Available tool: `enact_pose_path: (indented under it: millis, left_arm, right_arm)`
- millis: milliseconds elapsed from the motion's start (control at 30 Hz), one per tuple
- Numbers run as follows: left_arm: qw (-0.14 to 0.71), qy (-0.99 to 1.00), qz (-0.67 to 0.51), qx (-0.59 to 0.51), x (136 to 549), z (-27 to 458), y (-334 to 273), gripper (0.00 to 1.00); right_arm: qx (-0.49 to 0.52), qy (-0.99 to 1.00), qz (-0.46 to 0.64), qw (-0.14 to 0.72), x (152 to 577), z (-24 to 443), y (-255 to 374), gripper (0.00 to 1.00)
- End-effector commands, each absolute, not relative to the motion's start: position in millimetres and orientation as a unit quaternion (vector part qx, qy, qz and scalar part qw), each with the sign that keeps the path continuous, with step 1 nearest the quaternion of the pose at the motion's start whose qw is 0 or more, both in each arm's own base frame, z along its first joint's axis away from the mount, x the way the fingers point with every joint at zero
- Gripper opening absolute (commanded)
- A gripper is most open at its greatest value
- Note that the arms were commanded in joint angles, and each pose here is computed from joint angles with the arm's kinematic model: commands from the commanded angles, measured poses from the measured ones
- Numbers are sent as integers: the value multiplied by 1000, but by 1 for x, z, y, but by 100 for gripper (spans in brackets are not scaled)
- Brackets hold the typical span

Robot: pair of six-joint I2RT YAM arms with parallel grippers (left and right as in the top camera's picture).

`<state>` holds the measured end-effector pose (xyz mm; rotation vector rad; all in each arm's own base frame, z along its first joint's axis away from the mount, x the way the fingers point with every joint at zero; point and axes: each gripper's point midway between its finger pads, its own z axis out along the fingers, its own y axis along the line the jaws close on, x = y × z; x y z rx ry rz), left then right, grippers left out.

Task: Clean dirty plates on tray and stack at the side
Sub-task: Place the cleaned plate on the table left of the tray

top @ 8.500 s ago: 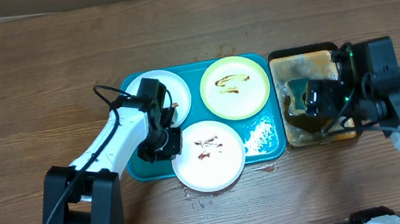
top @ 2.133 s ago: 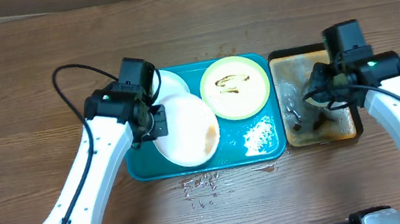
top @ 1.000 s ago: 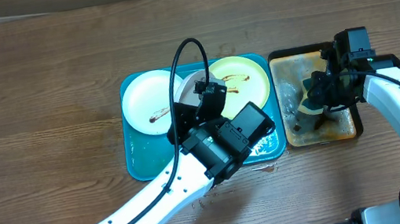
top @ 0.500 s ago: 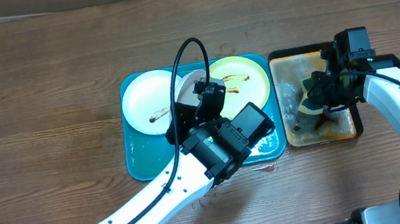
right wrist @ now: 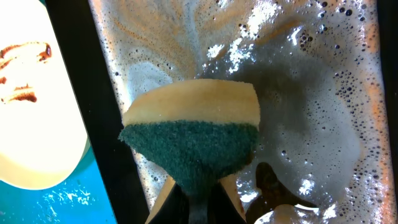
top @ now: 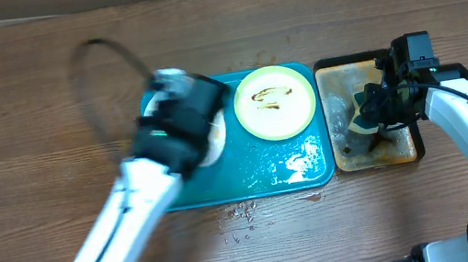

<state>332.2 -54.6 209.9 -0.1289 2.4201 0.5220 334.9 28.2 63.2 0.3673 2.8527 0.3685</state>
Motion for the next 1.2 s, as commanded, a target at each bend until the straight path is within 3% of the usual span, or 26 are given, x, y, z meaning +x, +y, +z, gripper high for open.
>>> enact_pose_path:
  millis: [0,233,567,1000,1033,1100,1133,1167]
  left_arm:
    - [297,949,69,-82,336,216,-38,4]
    - [253,930,22,-267,334,198,75,4]
    - [209,885,49,-413,325,150,185,4]
    - [128,886,58,-442,314,92,207,4]
    - [125,886,58,-442,313,91,206,10]
    - [121,887,57,-442,311,91,205,53]
    - [120,888,50,-442,311,91,202,63]
    - [120,889,38,-440,313,91,198,67]
  right_arm:
    - [124,976,130,120,335,62,29,4]
    - [125,977,130,118,334,62,29,4]
    - [125,977,129,115,332,62,29,4]
    - [126,977,129,111,331,61,29,4]
    - [126,977,129,111,331,61,29,4]
    - [126,977,129,111,330,61,29,4]
    - [126,977,129,110,330,61,29,4]
    - [126,978,129,107,329,61,29,4]
